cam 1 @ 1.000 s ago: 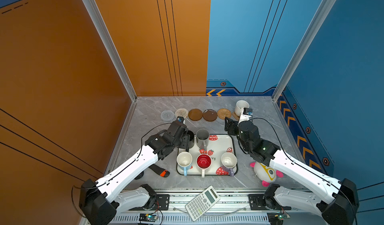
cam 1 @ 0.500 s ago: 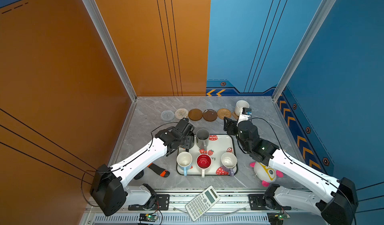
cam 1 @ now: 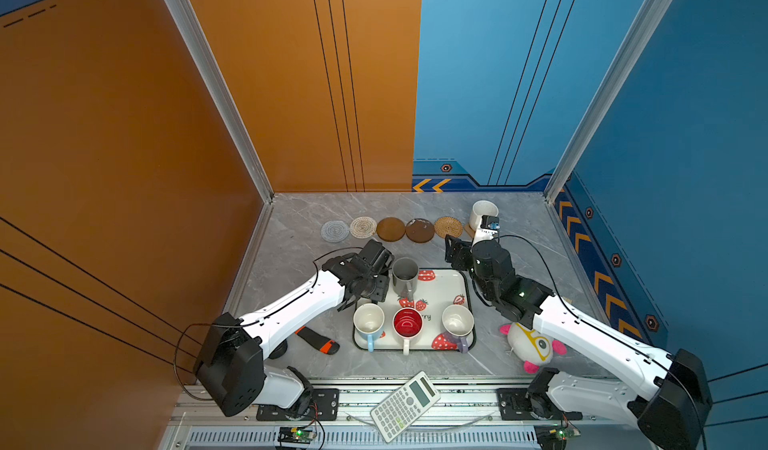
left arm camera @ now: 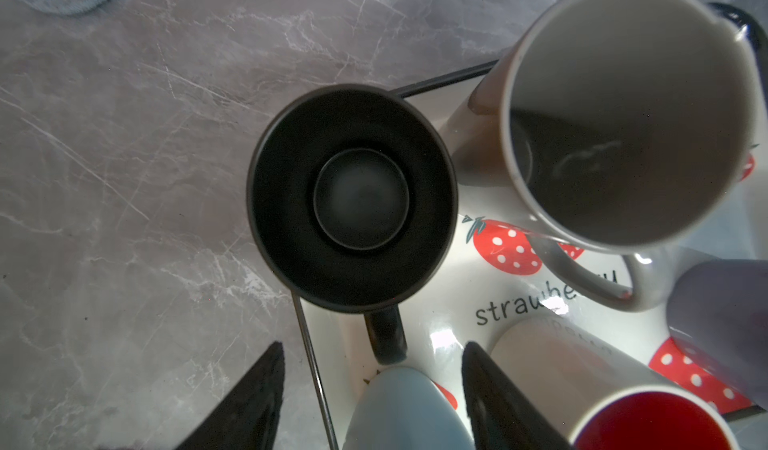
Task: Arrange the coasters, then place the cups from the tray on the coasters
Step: 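Move the left gripper over the black mug while the right hovers by the tray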
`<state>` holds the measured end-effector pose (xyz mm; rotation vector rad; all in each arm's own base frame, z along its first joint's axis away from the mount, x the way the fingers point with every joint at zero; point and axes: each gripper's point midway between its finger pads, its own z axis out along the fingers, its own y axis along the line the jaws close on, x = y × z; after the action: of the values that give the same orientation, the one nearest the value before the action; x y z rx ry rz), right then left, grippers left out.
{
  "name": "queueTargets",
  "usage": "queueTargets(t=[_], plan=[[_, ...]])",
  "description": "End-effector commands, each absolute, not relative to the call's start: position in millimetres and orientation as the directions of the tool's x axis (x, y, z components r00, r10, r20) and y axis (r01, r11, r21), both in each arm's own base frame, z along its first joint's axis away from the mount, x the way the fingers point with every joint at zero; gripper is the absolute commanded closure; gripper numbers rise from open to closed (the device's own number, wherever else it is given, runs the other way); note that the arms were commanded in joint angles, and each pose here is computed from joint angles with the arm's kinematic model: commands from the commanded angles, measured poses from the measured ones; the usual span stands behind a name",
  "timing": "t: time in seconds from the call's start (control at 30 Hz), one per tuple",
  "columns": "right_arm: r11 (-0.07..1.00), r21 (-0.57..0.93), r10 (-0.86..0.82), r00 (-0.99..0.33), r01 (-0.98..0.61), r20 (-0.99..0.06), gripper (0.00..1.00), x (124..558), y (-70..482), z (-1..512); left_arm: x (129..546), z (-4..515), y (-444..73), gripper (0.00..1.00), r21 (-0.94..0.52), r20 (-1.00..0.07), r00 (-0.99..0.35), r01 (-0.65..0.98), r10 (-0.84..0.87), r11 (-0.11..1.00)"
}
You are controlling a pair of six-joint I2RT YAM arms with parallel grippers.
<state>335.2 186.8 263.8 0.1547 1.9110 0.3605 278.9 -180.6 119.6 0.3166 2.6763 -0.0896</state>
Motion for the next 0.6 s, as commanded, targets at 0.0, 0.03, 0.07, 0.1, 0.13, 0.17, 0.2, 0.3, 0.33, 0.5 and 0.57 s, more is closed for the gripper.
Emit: queueTargets(t=[0.0,0.03,0.07,0.1,0.13,0.17,0.2,0.3,0.33,0.5,0.57], plan=[[0.939,0.338,0.29,-0.369,-0.07,-0.883,0.22,337,190,261,280,117,-185,0.33,-0.032,-0.409,-0.89,0.235,0.202,0.971],[0.939,0.337,0.289,-0.372,-0.068,-0.882,0.22,337,190,259,280,115,-185,0.33,-0.033,-0.406,-0.891,0.236,0.203,0.971],[0.939,0.337,0.29,-0.37,-0.067,-0.883,0.22,338,189,260,280,113,-186,0.34,-0.037,-0.403,-0.893,0.237,0.203,0.971],[0.939,0.337,0.289,-0.372,-0.068,-0.882,0.22,338,190,259,282,111,-186,0.34,-0.038,-0.403,-0.892,0.237,0.202,0.971],[0.939,0.337,0.289,-0.371,-0.068,-0.882,0.22,338,189,260,282,109,-186,0.35,-0.04,-0.402,-0.894,0.234,0.199,0.971],[0.939,0.337,0.29,-0.374,-0.067,-0.881,0.22,338,189,259,283,108,-186,0.36,-0.041,-0.402,-0.894,0.232,0.196,0.972],[0.939,0.338,0.291,-0.374,-0.065,-0.881,0.22,339,189,259,284,105,-185,0.36,-0.043,-0.4,-0.896,0.227,0.191,0.973],[0.939,0.338,0.291,-0.376,-0.064,-0.88,0.22,339,189,258,288,98,-184,0.36,-0.061,-0.399,-0.901,0.211,0.17,0.976],[0.939,0.337,0.29,-0.377,-0.065,-0.88,0.22,339,189,257,290,99,-184,0.37,-0.071,-0.404,-0.901,0.204,0.159,0.976],[0.939,0.337,0.29,-0.381,-0.063,-0.878,0.22,339,189,256,287,82,-178,0.39,-0.08,-0.378,-0.915,0.185,0.142,0.979],[0.94,0.337,0.289,-0.381,-0.062,-0.878,0.22,339,188,255,287,79,-177,0.4,-0.078,-0.373,-0.917,0.182,0.141,0.98]])
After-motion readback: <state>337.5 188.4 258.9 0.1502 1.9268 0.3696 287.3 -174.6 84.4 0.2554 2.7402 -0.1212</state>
